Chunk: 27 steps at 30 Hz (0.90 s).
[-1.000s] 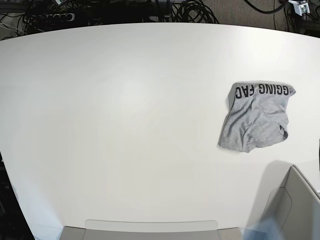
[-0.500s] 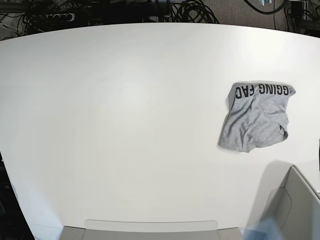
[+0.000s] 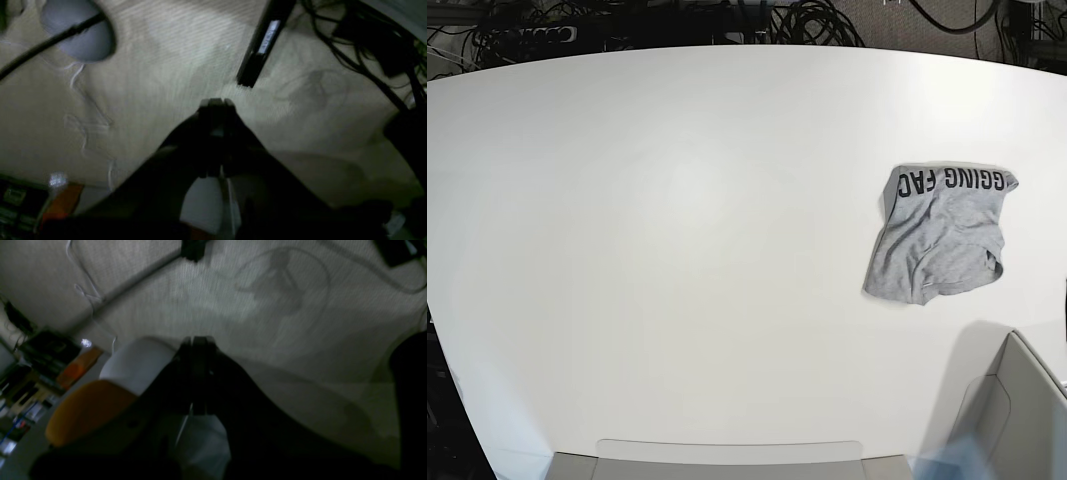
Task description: Fold the T-shirt properly
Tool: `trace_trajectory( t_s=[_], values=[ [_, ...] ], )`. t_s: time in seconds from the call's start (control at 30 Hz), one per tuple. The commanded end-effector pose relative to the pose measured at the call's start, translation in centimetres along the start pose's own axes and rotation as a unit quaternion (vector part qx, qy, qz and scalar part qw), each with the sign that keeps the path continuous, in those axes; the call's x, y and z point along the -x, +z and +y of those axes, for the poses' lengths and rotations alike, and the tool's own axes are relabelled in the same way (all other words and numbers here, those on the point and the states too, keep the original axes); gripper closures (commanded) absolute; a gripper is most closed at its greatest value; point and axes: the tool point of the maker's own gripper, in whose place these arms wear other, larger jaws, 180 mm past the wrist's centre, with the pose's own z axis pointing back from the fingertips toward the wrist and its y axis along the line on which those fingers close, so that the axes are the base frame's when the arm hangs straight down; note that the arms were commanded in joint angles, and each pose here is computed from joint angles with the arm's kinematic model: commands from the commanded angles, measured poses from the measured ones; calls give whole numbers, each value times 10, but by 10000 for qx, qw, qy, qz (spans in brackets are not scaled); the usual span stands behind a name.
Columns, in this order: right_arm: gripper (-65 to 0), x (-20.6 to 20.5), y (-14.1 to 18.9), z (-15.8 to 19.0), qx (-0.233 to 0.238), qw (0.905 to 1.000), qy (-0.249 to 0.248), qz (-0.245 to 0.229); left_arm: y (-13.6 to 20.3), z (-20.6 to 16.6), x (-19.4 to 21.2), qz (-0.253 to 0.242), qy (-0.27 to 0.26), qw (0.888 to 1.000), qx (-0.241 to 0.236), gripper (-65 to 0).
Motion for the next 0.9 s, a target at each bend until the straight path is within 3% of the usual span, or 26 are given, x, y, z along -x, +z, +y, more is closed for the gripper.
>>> trace_trajectory(
  t_s=[0.0,0.1,0.27,0.53,0.87],
  values=[
    [0,7,3,-14,269,9996,44,122,-10,15,15,113,-58,9995,-305,0],
    [0,-8,4,-39,1041,9943,208,67,-18,38,20,-22,-98,9962,-867,0],
    [0,-25,9,-64,1747,9829,518,-268,-14,60,13,-131,-7,9890,-1472,0],
    [0,-25,9,-67,1785,9820,558,-254,-13,85,8,67,-7,9832,-1826,0],
    [0,-35,8,-58,1693,9821,728,-381,-15,84,-4,40,63,9830,-1836,0]
  ],
)
